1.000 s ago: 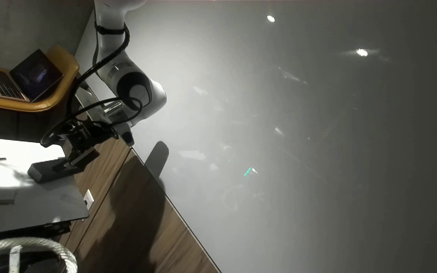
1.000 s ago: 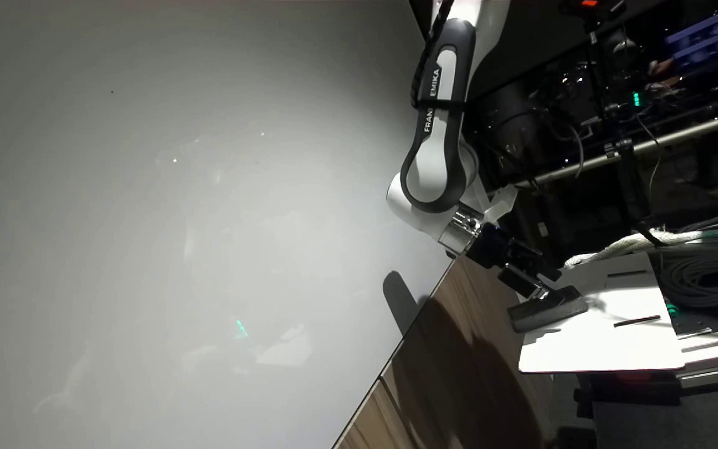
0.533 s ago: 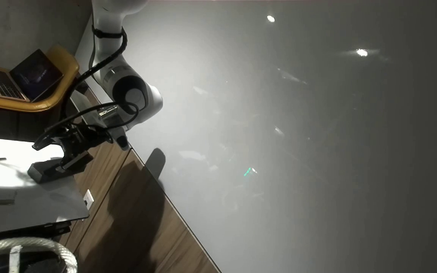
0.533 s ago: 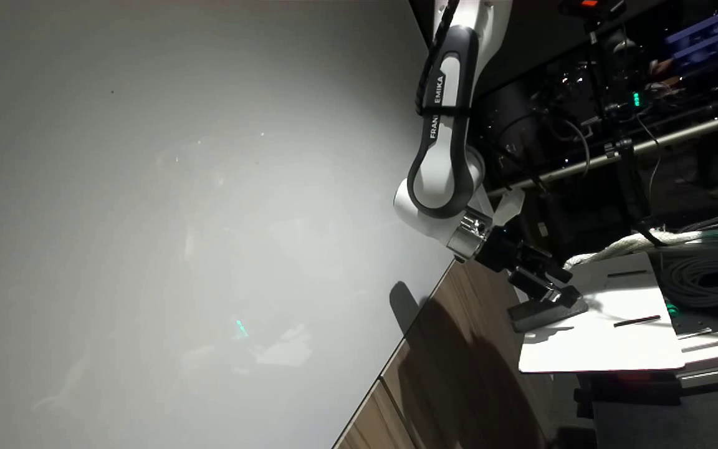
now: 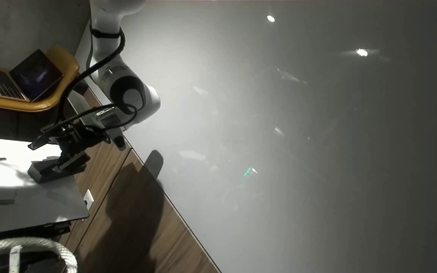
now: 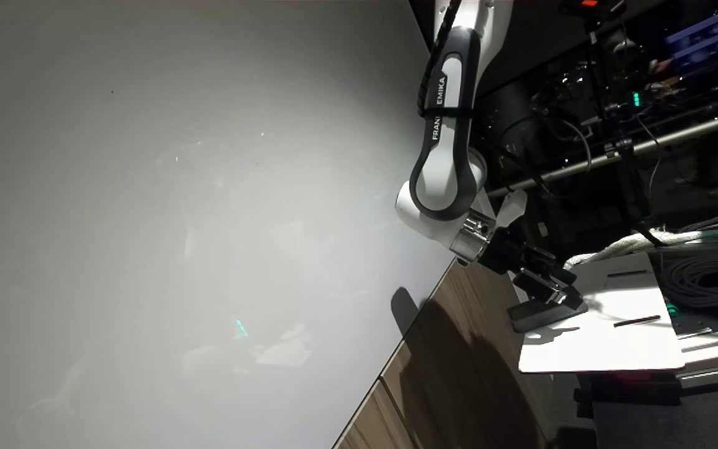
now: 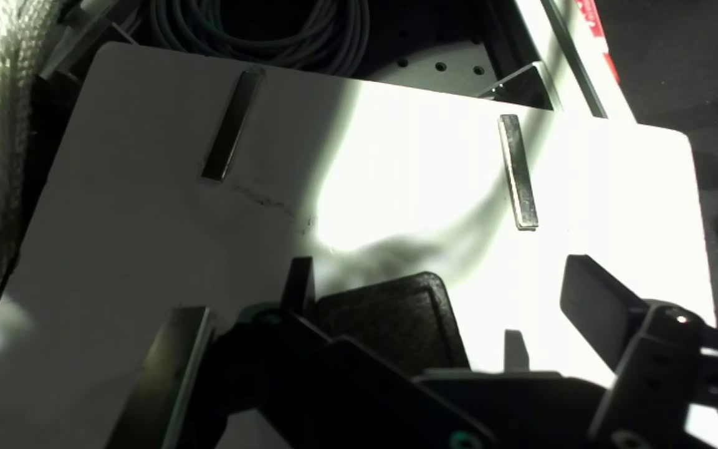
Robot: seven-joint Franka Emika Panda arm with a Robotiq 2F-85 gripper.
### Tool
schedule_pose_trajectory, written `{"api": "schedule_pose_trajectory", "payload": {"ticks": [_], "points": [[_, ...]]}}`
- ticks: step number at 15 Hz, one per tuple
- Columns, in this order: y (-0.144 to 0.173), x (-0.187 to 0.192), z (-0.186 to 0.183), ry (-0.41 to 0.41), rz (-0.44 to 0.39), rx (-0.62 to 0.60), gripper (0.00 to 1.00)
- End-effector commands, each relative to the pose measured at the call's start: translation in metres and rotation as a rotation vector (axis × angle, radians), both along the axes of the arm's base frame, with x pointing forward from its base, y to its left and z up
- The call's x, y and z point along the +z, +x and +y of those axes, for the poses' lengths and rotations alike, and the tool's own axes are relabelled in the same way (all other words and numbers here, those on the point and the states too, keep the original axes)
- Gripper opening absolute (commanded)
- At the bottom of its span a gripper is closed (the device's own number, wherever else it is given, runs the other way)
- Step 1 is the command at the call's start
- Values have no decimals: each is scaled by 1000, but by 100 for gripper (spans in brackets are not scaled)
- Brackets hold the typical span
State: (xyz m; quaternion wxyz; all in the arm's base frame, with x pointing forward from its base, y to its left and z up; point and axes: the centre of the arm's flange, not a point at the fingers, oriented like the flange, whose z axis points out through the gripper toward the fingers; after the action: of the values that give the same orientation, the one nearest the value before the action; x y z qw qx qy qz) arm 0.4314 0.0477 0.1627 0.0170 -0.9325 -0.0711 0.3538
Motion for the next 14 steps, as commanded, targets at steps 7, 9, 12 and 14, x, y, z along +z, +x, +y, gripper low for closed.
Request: {"api": "schedule_pose_trajectory", "payload": {"ticks": [7, 9, 12, 14], "points": [[-3, 0, 24, 45, 12, 50, 100], [-3, 1, 24, 46, 12, 52, 100], [-4, 0, 24, 47, 13, 53, 100], [-4, 0, 23, 47, 12, 52, 100]]}}
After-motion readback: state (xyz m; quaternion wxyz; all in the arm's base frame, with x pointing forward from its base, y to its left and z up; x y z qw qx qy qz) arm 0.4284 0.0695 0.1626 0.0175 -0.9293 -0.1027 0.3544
